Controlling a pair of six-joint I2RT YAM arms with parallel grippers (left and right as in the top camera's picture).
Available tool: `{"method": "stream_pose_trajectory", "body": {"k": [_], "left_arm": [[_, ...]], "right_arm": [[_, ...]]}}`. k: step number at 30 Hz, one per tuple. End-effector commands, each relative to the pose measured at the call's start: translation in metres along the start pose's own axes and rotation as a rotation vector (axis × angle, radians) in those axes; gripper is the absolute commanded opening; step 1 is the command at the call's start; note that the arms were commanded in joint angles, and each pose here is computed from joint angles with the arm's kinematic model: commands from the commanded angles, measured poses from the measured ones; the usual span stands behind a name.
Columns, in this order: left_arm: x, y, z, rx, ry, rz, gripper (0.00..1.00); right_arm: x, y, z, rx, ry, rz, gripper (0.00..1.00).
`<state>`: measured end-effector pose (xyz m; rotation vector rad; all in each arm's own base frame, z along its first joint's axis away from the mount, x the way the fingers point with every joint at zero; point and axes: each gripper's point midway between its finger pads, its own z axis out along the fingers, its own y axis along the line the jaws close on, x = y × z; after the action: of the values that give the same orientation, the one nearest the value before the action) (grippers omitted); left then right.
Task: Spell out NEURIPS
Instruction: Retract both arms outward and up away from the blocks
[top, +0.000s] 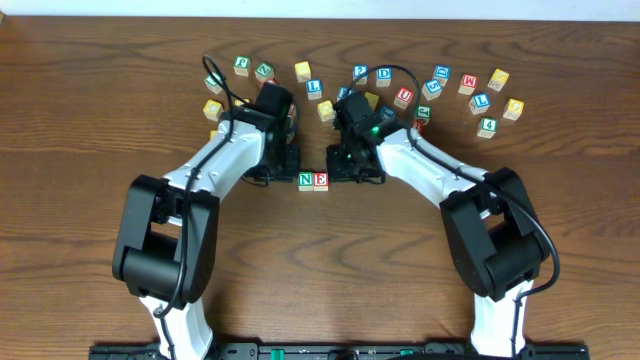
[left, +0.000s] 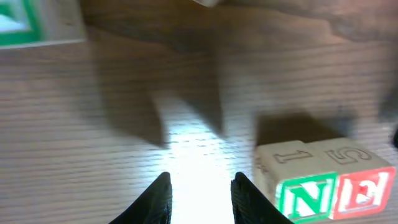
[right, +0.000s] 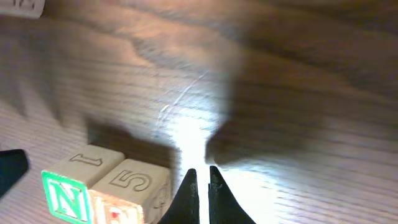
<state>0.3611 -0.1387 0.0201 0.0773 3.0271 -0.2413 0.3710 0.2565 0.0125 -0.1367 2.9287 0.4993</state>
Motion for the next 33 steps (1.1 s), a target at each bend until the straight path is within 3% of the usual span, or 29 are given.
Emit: {"method": "stream_pose_trajectory", "body": {"k": [1, 9, 21, 26, 27, 33], "left_arm": [[-0.012, 0.008, -0.022, 0.004, -0.06, 0.003, 0.32], [-0.024, 0.023, -0.055, 0.013, -0.144, -0.04, 0.32], [-0.035, 0.064, -0.129, -0.002, -0.242, -0.135, 0.33], [-0.033, 0.078, -0.152, -0.016, -0.231, -0.156, 0.33], [-0.033, 0.08, -0.158, -0.019, -0.231, -0.151, 0.41], [-0.044, 0.09, -0.204, -0.028, -0.291, -0.162, 0.47]], "right_arm": [[-0.015, 0.007, -0.023, -0.032, -0.057, -0.008, 0.03], [-0.025, 0.004, -0.042, -0.041, -0.097, -0.026, 0.08], [-0.043, -0.024, -0.112, -0.034, -0.197, -0.012, 0.19], [-0.048, -0.022, -0.139, -0.072, -0.202, -0.032, 0.32], [-0.05, -0.021, -0.146, -0.076, -0.201, -0.04, 0.33], [-0.076, -0.009, -0.204, -0.034, -0.276, -0.112, 0.36]]}}
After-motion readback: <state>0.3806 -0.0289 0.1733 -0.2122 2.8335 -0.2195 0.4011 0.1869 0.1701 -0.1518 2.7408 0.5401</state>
